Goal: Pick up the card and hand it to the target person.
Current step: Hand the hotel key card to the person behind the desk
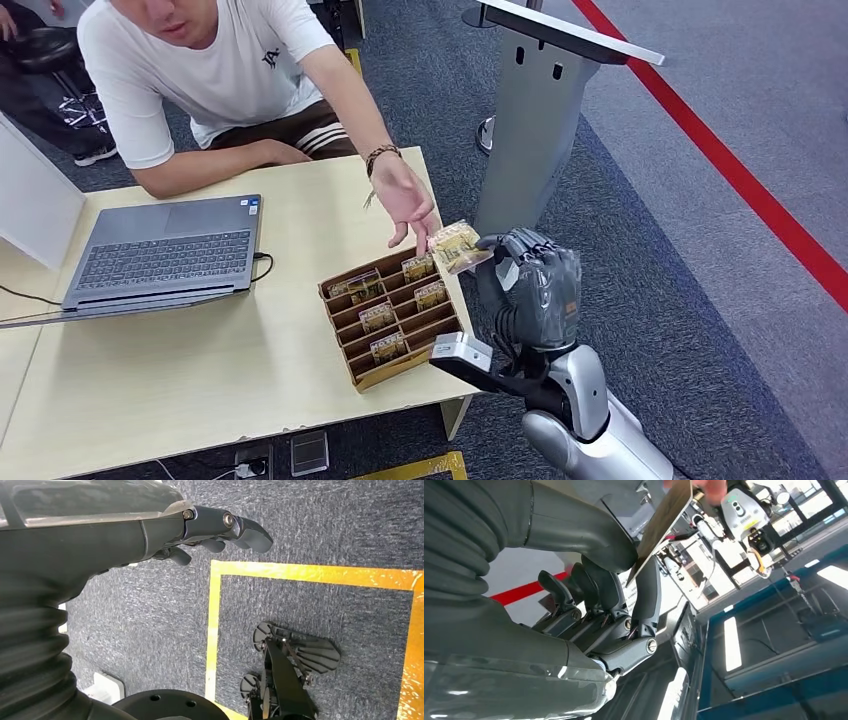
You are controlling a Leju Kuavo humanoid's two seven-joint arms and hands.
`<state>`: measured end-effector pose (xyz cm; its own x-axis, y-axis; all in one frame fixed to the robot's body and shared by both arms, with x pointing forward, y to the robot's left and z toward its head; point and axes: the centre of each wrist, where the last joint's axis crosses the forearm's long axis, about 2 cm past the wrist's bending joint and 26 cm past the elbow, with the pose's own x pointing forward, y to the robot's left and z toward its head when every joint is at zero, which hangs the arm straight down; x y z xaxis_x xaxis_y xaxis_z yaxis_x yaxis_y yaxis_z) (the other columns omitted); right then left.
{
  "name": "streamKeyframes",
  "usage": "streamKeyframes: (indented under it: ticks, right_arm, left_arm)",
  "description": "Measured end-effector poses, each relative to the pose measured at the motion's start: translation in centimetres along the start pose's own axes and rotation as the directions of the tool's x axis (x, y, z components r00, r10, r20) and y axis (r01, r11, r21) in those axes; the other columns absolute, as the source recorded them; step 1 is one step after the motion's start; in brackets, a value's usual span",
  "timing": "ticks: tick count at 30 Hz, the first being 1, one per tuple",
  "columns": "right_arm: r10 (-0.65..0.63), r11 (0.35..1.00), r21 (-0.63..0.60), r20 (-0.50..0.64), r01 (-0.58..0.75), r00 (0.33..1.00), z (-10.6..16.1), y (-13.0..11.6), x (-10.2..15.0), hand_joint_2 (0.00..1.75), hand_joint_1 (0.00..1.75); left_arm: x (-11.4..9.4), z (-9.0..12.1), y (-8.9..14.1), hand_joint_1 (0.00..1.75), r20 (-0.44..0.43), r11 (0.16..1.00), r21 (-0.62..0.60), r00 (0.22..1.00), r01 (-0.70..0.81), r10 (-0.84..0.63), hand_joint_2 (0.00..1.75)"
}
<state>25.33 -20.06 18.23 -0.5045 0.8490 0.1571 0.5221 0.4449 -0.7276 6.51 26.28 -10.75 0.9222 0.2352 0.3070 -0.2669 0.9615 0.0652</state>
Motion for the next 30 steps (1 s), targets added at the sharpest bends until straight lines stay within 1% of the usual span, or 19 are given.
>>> streamKeyframes:
  ticks: [7,12,16,18,22,24,25,26,27,28,29,30]
  right_arm:
    - [-0.006,0.999,-0.040,0.068,0.009,0.998,-1.1,0.7,0.3,1.75,1.48]
    - [-0.032,0.998,-0.048,0.068,0.035,0.997,-2.0,1.5,0.3,1.75,1.48]
    - [-0.042,0.998,-0.051,0.054,0.044,0.998,-2.6,2.1,0.4,1.75,0.00]
    - [-0.044,0.998,-0.049,0.045,0.047,0.998,-2.8,2.3,0.4,1.75,0.00]
    - [-0.060,0.997,-0.046,0.031,0.062,0.998,-2.9,2.7,0.3,1.75,0.00]
    - [-0.099,0.994,-0.047,0.013,0.100,0.995,-2.9,2.9,0.2,1.75,0.00]
    - [-0.143,0.989,-0.049,-0.007,0.142,0.990,-2.9,3.0,0.1,1.75,0.00]
    - [-0.210,0.977,-0.055,-0.041,0.208,0.977,-2.8,3.1,-0.1,1.75,0.00]
    - [-0.305,0.952,-0.069,-0.088,0.299,0.948,-2.8,3.3,-0.3,1.75,0.00]
    - [-0.419,0.907,-0.097,-0.147,0.409,0.896,-2.6,3.5,-0.5,1.75,0.00]
    - [-0.543,0.840,-0.138,-0.211,0.525,0.813,-2.5,3.7,-0.9,1.75,0.00]
    - [-0.655,0.755,-0.189,-0.265,0.628,0.708,-2.2,3.9,-1.2,1.75,0.00]
  left_arm:
    - [0.0,0.0,-0.1,0.00,-0.008,1.000,0.009,1.000,-0.003,0.003,1.75]
    - [0.0,0.0,-0.1,0.00,-0.020,1.000,0.012,1.000,-0.009,0.009,1.75]
    - [0.0,0.0,-0.1,0.00,-0.036,1.000,0.000,0.999,-0.012,0.012,1.75]
    - [0.0,0.0,-0.2,0.00,-0.042,1.000,-0.012,0.999,-0.013,0.013,1.75]
    - [0.0,0.0,-0.2,0.00,-0.050,1.000,-0.014,0.999,-0.013,0.012,0.00]
    - [0.0,0.0,-0.1,0.00,-0.054,1.000,-0.001,0.998,-0.013,0.013,0.00]
    - [0.0,0.0,-0.1,0.00,-0.056,1.000,0.004,0.998,-0.014,0.015,0.00]
    - [0.0,0.0,-0.1,0.00,-0.057,1.000,0.009,0.998,-0.016,0.016,0.00]
    - [0.0,0.0,-0.1,0.00,-0.057,1.000,0.014,0.998,-0.018,0.018,0.00]
    - [0.0,0.0,-0.1,0.00,-0.057,1.000,0.019,0.998,-0.019,0.020,0.00]
    - [0.0,0.0,0.0,0.00,-0.057,0.999,0.025,0.998,-0.021,0.022,0.00]
    - [0.0,0.0,0.0,0.00,-0.058,0.999,0.030,0.998,-0.023,0.024,0.00]
